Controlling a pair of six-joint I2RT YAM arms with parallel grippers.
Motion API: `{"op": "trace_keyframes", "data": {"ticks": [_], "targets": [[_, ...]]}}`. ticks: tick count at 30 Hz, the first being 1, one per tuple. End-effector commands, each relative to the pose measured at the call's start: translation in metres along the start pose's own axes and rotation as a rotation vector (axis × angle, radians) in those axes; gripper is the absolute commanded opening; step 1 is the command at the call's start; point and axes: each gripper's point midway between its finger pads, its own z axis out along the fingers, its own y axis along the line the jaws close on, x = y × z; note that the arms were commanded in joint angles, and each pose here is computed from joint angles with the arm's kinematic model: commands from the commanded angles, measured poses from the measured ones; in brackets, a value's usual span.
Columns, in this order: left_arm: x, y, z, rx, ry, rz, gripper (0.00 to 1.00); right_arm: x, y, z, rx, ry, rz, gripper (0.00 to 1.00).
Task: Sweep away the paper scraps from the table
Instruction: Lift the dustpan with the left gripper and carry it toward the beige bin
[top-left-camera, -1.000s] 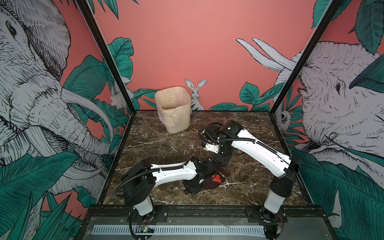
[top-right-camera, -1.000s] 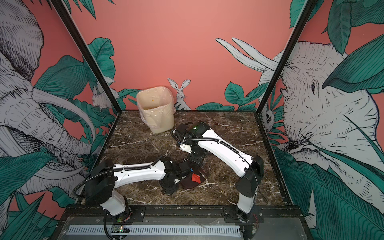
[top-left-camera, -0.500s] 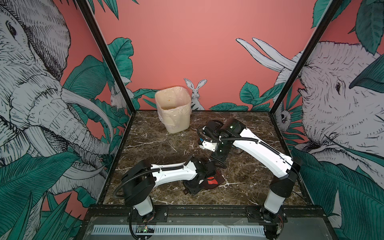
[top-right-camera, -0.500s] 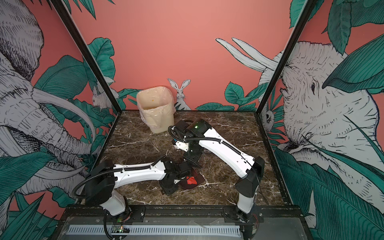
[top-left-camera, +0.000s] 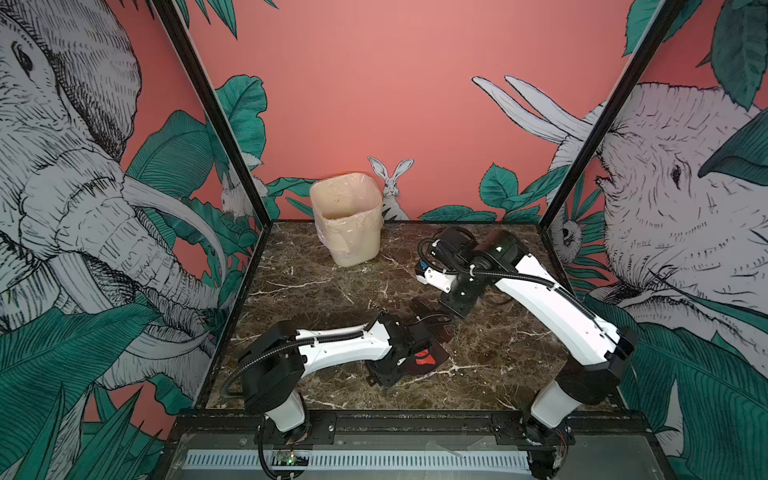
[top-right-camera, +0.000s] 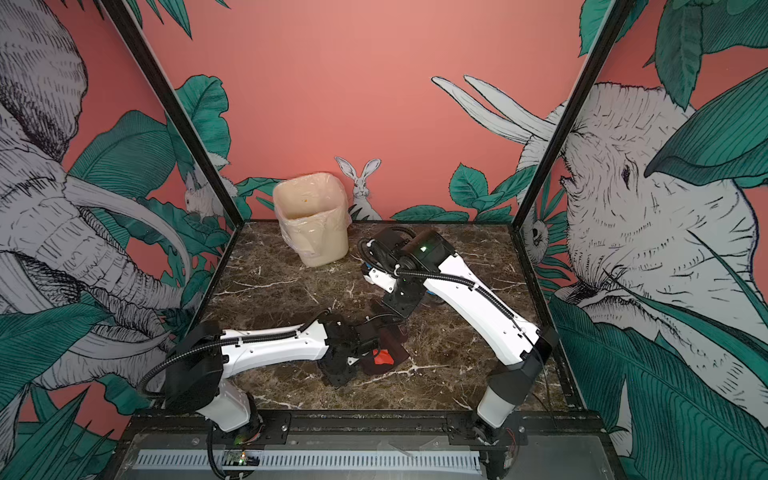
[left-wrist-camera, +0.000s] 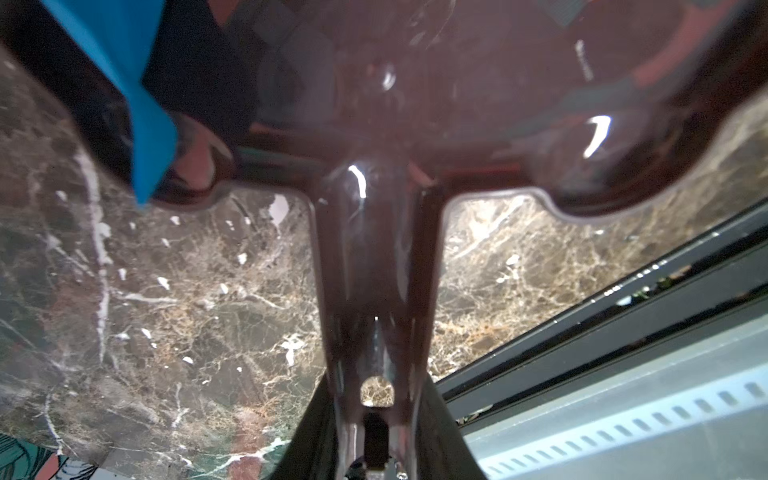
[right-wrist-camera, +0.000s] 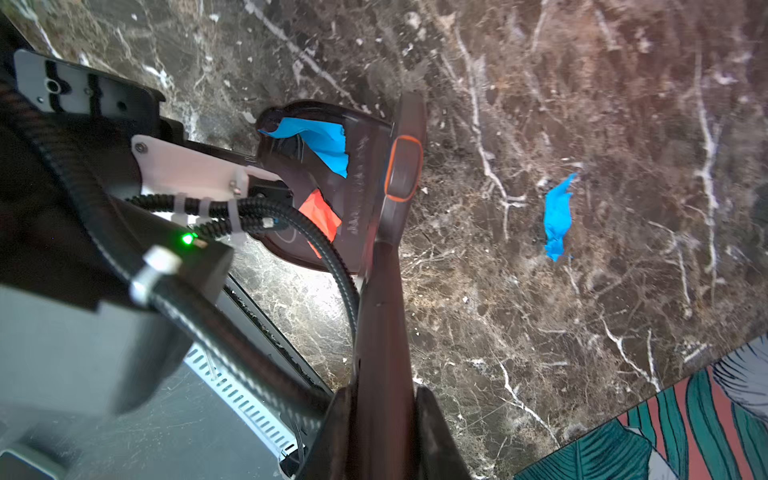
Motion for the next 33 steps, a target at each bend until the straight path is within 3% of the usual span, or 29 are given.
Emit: {"op": "trace_keyframes", "data": {"ticks": [1,16,33], "targets": [[-0.002,0.009,-0.020,-0.022,-0.072,-0.038,0.00,0.015,-0.009,-0.019,0.017,-0.042,0.049,0.00],[0.028,0.045,-0.057,-0.069,-0.154,-0.156,0.00,0.047,-0.027,-0.010,0.018,-0.110,0.212,0.00],[0.090,0.119,-0.123,-0.053,-0.272,-0.483,0.00,0.037,-0.017,0.002,-0.110,-0.173,0.231,0.00]]}}
